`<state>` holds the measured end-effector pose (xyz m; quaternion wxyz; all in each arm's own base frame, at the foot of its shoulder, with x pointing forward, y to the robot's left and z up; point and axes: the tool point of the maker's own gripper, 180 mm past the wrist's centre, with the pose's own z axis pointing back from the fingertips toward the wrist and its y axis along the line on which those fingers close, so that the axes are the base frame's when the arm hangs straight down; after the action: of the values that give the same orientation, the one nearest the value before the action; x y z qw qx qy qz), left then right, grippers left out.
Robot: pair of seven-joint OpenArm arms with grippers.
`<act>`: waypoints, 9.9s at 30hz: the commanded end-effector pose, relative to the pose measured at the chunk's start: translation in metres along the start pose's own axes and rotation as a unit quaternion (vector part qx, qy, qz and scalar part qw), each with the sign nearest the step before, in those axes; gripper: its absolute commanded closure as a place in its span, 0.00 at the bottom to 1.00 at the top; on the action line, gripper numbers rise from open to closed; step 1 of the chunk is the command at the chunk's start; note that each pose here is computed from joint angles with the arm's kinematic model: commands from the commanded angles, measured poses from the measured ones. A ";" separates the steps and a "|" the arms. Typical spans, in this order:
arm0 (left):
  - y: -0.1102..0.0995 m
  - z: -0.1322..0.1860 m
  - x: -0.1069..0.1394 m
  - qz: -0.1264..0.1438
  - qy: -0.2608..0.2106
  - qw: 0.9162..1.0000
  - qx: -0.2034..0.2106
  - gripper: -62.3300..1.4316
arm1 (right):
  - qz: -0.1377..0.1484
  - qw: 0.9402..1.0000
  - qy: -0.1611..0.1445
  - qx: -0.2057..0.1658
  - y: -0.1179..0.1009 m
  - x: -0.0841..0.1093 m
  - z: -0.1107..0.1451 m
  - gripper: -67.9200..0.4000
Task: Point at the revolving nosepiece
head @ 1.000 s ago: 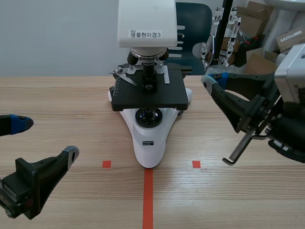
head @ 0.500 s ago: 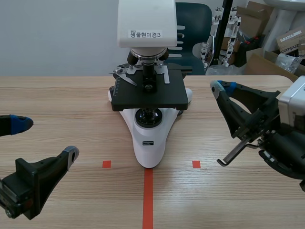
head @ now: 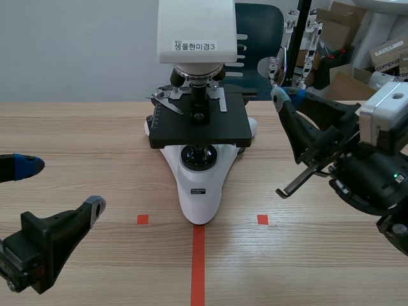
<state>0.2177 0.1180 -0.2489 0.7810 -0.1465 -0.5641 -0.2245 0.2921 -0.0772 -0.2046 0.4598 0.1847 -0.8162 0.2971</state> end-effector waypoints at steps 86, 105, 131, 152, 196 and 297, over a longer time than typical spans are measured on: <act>0.000 0.000 0.007 0.000 -0.012 1.000 0.000 0.00 | -0.045 0.998 -0.016 -0.040 -0.006 -0.017 -0.035 0.98; 0.000 0.000 0.007 0.000 -0.012 1.000 0.000 0.00 | -0.045 0.998 -0.018 -0.040 -0.006 -0.016 -0.035 0.98; 0.000 0.000 0.007 0.000 -0.012 1.000 0.000 0.00 | -0.045 0.998 -0.018 -0.040 -0.006 -0.016 -0.035 0.98; 0.000 0.000 0.007 0.000 -0.012 1.000 0.000 0.00 | -0.045 0.998 -0.018 -0.040 -0.006 -0.016 -0.035 0.98; 0.000 0.000 0.008 0.000 -0.013 1.000 0.000 0.00 | -0.020 1.000 0.005 0.014 -0.001 0.000 0.009 0.51; 0.000 0.000 0.008 0.000 -0.013 1.000 0.000 0.00 | -0.031 0.956 0.292 0.004 0.018 0.015 0.077 0.00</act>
<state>0.2177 0.1180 -0.2488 0.7809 -0.1466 -0.5642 -0.2244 0.2213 -0.1145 -0.2356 0.6969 0.1169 -0.6286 0.3248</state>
